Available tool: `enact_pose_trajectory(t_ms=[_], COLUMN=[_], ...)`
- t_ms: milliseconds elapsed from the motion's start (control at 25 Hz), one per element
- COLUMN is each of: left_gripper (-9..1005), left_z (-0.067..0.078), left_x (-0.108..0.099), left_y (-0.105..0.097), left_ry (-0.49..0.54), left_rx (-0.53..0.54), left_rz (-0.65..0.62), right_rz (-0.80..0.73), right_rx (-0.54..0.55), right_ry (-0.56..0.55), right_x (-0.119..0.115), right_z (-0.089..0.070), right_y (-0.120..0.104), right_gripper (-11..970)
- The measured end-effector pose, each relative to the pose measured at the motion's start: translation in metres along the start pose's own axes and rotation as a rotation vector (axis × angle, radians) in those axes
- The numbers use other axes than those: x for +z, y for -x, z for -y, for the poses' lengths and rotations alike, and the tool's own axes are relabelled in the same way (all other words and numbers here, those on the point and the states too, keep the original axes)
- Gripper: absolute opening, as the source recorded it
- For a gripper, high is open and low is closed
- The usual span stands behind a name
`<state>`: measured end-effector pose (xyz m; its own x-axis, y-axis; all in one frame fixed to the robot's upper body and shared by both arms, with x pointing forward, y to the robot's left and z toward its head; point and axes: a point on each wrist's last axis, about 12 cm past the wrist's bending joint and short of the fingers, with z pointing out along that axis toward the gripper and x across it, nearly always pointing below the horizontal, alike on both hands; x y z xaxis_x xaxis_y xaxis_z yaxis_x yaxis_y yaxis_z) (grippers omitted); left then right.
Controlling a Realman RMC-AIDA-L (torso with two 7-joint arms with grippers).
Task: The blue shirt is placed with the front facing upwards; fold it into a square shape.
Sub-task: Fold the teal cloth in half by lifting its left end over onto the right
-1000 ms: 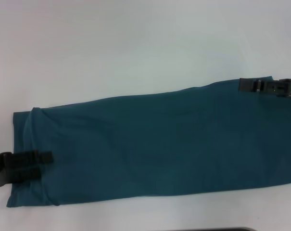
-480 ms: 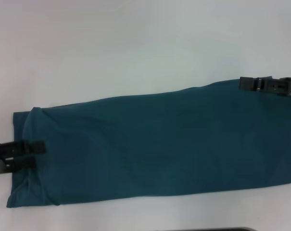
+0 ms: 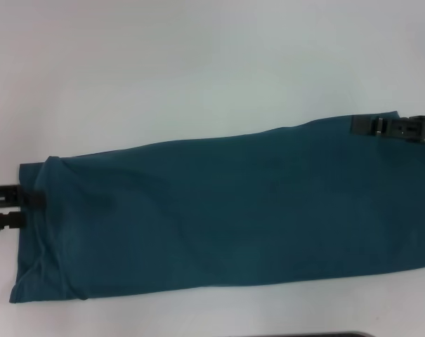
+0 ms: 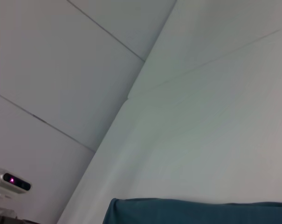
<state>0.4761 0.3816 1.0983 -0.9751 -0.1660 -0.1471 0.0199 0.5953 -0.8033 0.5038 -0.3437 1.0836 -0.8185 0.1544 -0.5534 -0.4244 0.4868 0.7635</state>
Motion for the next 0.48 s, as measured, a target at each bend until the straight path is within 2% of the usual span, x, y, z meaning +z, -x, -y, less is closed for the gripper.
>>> enact_pose_trajectory(t_ms=[200, 480], left_gripper=[861, 860], left_z=[0.007, 0.007], left_x=[0.001, 0.004], left_y=[0.013, 0.021], left_ry=[0.086, 0.142], left_rx=[0.084, 0.078], left_rz=[-0.080, -0.115], right_rz=[0.004, 0.005], right_rx=[-0.002, -0.005], right_ry=[-0.003, -0.002], right_x=[-0.001, 0.000], right_z=[0.000, 0.000], right_y=[0.001, 0.002], right_gripper=[885, 885])
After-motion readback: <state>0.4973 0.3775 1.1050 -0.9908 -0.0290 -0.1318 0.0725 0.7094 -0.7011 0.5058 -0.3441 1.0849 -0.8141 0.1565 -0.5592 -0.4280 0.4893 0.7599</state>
